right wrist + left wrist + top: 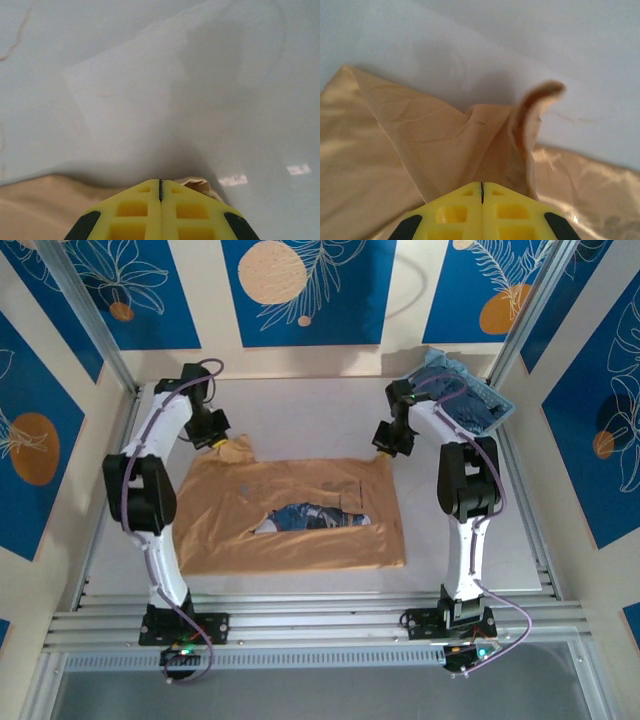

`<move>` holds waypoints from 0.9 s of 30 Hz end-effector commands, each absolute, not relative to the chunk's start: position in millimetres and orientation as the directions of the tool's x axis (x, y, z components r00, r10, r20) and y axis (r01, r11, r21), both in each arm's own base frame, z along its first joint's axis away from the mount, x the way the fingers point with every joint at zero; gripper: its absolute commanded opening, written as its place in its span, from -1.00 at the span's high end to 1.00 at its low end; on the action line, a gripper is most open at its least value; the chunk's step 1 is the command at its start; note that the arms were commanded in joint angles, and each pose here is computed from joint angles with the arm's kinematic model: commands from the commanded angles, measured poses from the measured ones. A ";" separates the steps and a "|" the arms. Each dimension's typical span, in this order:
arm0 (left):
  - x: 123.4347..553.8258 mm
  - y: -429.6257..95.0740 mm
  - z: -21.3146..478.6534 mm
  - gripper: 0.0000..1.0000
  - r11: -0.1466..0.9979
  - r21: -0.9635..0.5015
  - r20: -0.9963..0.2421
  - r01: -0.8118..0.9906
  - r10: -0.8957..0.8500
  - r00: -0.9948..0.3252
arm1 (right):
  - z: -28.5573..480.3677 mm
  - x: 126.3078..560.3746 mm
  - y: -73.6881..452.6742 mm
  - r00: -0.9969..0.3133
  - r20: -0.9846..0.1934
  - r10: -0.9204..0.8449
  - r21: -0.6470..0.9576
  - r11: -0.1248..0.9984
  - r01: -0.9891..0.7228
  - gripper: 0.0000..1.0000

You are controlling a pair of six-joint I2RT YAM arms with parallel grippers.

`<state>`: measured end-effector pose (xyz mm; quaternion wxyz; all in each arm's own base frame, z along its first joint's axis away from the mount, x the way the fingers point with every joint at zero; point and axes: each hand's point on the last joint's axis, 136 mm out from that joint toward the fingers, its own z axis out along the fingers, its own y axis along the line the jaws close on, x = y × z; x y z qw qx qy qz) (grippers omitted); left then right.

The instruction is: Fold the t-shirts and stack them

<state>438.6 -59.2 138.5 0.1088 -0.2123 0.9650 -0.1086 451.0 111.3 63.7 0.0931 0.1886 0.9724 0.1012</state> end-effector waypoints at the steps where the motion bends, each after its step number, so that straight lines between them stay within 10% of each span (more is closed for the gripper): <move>1: 399.7 -54.5 163.6 1.00 0.869 -0.262 -0.158 -0.420 -0.468 -0.870 | 91.0 441.1 106.2 -0.903 -0.185 0.387 0.235 0.910 0.342 1.00; 27: 198.2 -16.7 178.2 1.00 0.850 -0.147 -0.187 -0.505 -0.526 -0.830 | 88.4 305.0 100.3 -0.928 -0.099 0.358 0.139 0.929 0.344 1.00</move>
